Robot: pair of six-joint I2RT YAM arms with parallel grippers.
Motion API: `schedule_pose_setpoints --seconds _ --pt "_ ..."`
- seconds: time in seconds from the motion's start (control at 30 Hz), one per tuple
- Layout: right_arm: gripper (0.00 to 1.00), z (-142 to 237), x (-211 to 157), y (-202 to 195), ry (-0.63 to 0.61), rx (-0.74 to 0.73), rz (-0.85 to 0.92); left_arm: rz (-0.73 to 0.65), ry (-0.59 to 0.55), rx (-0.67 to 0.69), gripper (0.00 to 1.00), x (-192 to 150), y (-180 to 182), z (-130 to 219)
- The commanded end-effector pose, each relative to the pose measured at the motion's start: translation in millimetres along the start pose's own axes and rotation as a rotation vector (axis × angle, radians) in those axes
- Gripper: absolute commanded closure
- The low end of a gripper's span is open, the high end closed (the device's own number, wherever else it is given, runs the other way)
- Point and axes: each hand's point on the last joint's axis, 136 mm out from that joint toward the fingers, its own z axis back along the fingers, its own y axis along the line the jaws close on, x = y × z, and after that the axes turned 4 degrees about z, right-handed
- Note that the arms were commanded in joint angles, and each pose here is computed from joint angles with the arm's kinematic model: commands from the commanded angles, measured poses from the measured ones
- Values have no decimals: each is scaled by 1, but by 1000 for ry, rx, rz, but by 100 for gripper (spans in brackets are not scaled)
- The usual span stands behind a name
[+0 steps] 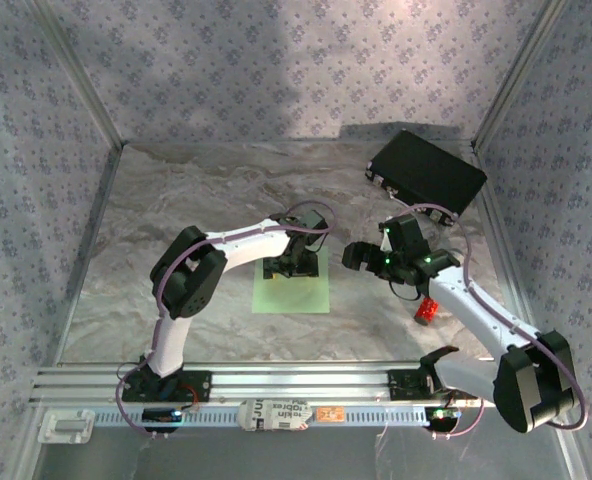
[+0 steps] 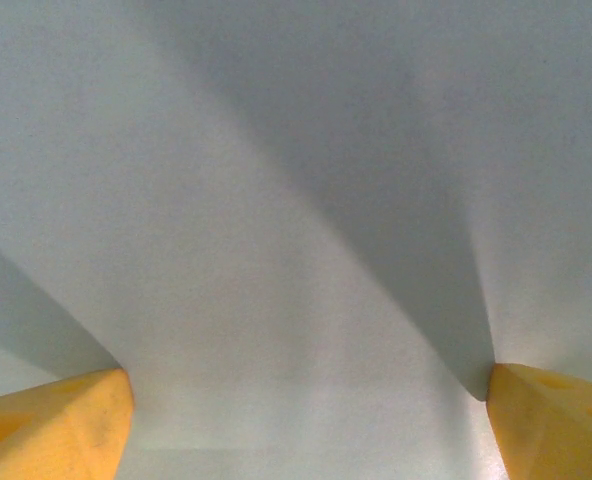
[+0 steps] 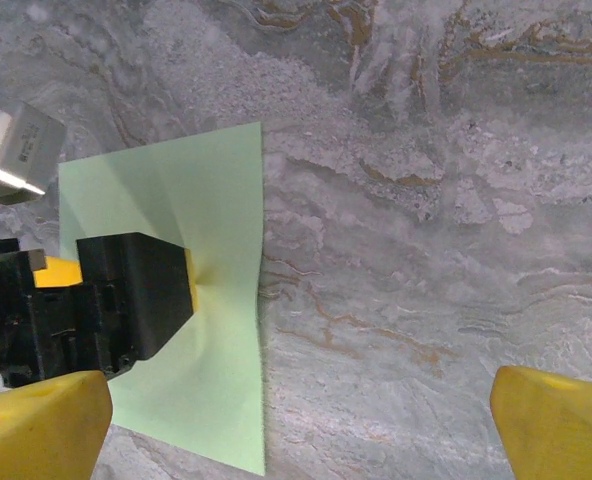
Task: Fold a paper plane with a square sheet of paper (pick it up from the middle)
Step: First fold the square sheet of paper in half at the center of the table.
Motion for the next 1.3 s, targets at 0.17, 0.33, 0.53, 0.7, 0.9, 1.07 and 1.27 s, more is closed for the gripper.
schedule_pose_setpoints --seconds 0.17,0.33,0.53,0.7,0.9,1.07,1.27 --pt "1 -2 4 -8 23 -63 -28 -13 106 71 12 -31 17 -35" --pt "1 4 10 -8 -23 -66 -16 -19 93 52 11 -27 13 -28" --pt "1 10 12 -9 -51 -69 -13 -16 82 33 12 -25 9 -24" --pt "1 13 13 -10 -72 -63 -20 -21 81 30 21 -25 9 -23" --pt "1 17 20 -4 -136 -25 8 -31 54 4 30 -20 6 -16" --pt "1 12 17 -9 -105 -36 -53 -41 30 -23 44 -15 0 -9" --pt "1 16 27 -14 -230 -44 -19 -42 13 -57 51 -12 -5 0"
